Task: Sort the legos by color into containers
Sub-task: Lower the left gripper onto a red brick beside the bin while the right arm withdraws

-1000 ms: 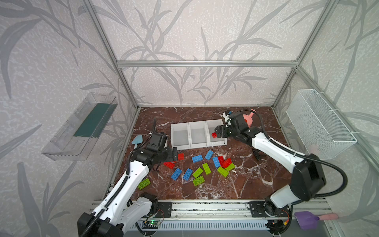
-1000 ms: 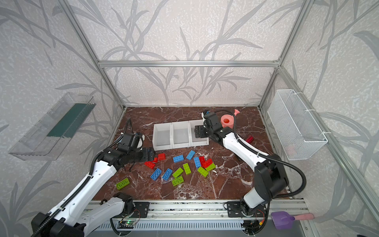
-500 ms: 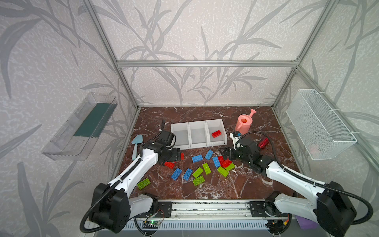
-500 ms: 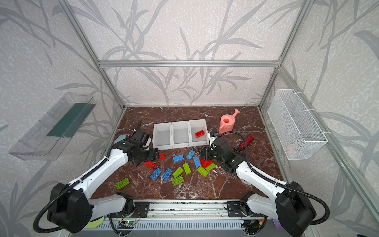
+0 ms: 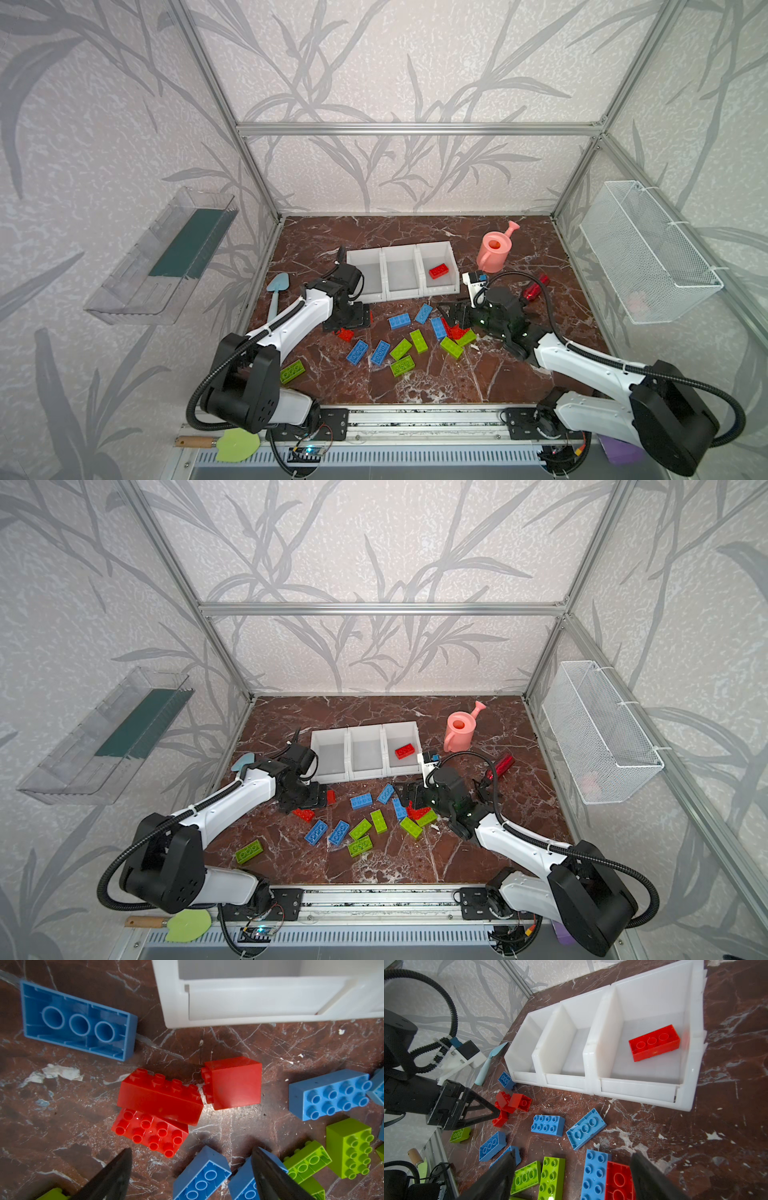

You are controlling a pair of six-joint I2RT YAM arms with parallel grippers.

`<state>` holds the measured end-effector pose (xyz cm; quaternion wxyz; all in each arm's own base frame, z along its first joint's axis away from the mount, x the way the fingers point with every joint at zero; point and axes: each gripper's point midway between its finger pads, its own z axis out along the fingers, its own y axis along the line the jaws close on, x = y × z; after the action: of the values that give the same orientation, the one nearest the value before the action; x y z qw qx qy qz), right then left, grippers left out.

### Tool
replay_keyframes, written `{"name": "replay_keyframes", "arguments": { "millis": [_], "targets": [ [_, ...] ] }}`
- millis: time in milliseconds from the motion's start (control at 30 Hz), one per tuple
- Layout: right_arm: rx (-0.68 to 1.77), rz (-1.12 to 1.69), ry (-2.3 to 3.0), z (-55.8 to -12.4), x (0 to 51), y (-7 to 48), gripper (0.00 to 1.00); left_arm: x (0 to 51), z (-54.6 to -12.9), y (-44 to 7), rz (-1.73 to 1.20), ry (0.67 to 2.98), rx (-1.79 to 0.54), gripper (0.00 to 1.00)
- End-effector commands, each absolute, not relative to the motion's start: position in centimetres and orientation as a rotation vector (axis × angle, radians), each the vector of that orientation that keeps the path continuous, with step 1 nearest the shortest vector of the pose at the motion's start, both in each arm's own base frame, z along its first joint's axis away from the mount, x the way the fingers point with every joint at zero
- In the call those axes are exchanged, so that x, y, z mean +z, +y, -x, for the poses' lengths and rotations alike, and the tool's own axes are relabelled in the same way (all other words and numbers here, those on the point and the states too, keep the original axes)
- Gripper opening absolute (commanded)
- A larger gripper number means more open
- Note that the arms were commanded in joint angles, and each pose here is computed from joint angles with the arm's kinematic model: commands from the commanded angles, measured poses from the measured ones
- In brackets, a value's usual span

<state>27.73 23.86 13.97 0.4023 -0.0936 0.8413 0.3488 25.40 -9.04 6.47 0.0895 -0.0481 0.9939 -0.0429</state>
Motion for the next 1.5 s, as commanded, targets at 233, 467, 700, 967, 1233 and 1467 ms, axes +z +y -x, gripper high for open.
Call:
{"name": "replay_keyframes", "arguments": {
  "millis": [233,467,700,967,1233,1467],
  "targets": [
    [0.944,0.246,2.113,-27.5,14.0,24.7,0.87,8.4,-27.9,-8.4,0.044,2.926,0.007,0.96],
    [0.95,0.252,2.107,-27.3,14.3,24.7,0.87,8.2,-27.6,-8.4,-0.167,2.999,0.046,0.99],
    [0.964,0.255,2.105,-27.2,14.4,24.8,0.87,5.8,-27.6,-7.1,-0.194,3.045,0.108,0.99],
    [0.977,0.256,2.101,-27.2,14.6,24.9,0.87,4.7,-28.5,-7.3,-0.196,3.067,0.082,0.98],
    [0.973,0.255,2.109,-27.2,14.3,24.9,0.87,3.6,-28.6,-7.4,-0.184,3.086,0.044,0.92],
    [0.971,0.25,2.115,-27.3,14.1,25.0,0.87,3.5,-28.3,-7.6,-0.184,3.089,0.024,0.79]
  ]
}}
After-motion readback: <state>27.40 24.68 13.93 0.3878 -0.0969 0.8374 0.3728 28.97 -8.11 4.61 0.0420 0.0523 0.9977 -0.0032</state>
